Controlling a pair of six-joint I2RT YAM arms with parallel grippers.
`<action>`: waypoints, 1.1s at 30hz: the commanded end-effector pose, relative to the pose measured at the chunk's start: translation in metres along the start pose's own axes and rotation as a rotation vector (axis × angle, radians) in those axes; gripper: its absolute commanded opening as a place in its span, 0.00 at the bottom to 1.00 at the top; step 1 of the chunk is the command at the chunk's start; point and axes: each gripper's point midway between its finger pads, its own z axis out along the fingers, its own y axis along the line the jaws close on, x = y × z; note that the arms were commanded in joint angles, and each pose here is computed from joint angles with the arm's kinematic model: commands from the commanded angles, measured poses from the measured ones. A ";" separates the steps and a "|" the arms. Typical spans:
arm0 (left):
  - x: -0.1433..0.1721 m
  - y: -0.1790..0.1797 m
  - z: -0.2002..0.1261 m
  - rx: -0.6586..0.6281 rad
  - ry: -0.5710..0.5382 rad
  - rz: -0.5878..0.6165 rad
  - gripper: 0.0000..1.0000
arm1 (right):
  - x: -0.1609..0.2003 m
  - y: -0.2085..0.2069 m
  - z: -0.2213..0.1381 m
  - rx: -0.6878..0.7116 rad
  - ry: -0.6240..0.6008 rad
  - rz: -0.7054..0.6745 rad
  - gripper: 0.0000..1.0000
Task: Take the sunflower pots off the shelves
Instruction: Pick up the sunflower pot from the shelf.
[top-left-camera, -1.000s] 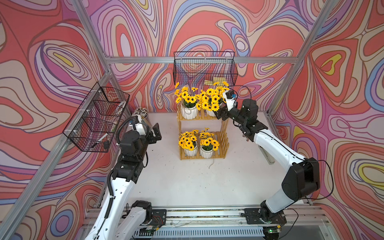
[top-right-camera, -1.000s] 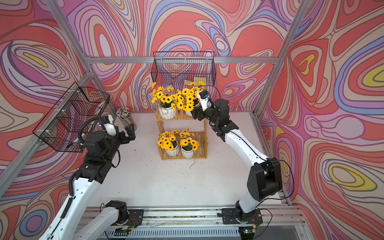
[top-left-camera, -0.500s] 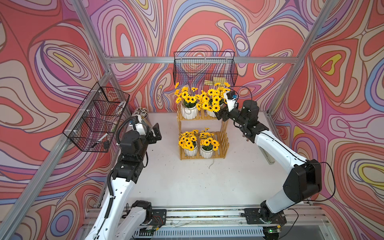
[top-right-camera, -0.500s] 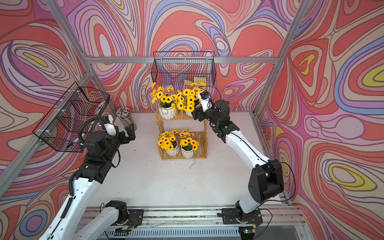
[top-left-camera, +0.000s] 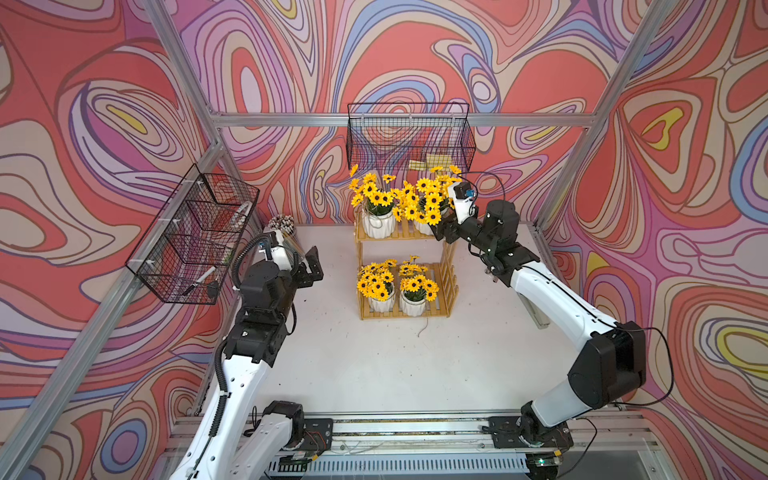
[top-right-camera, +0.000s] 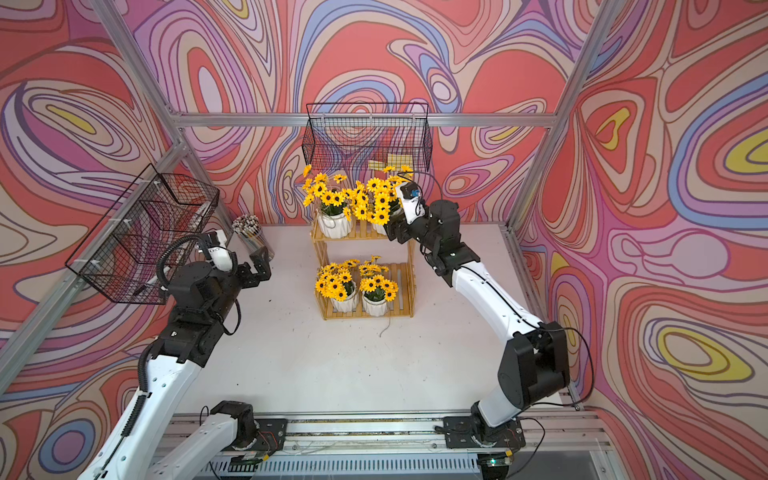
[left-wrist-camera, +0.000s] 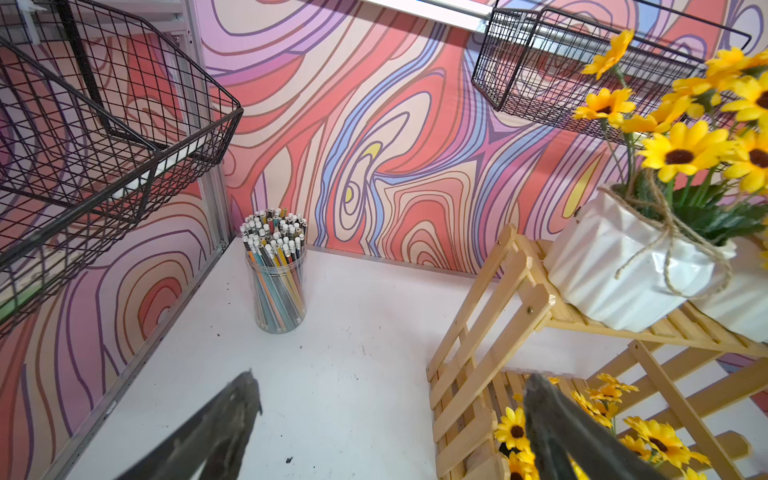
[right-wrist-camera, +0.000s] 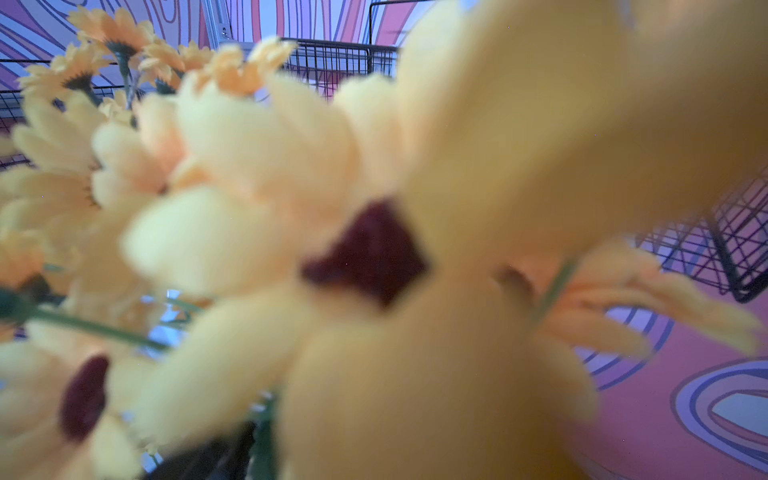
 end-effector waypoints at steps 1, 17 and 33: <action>-0.010 -0.002 -0.003 0.010 -0.045 -0.003 1.00 | -0.004 0.003 -0.008 0.006 0.008 -0.013 0.16; -0.012 -0.005 0.000 0.022 -0.050 -0.002 1.00 | -0.028 0.006 -0.022 0.004 -0.045 -0.008 0.02; -0.015 -0.009 0.001 0.040 -0.055 -0.010 1.00 | -0.041 0.008 -0.034 0.011 -0.083 -0.006 0.00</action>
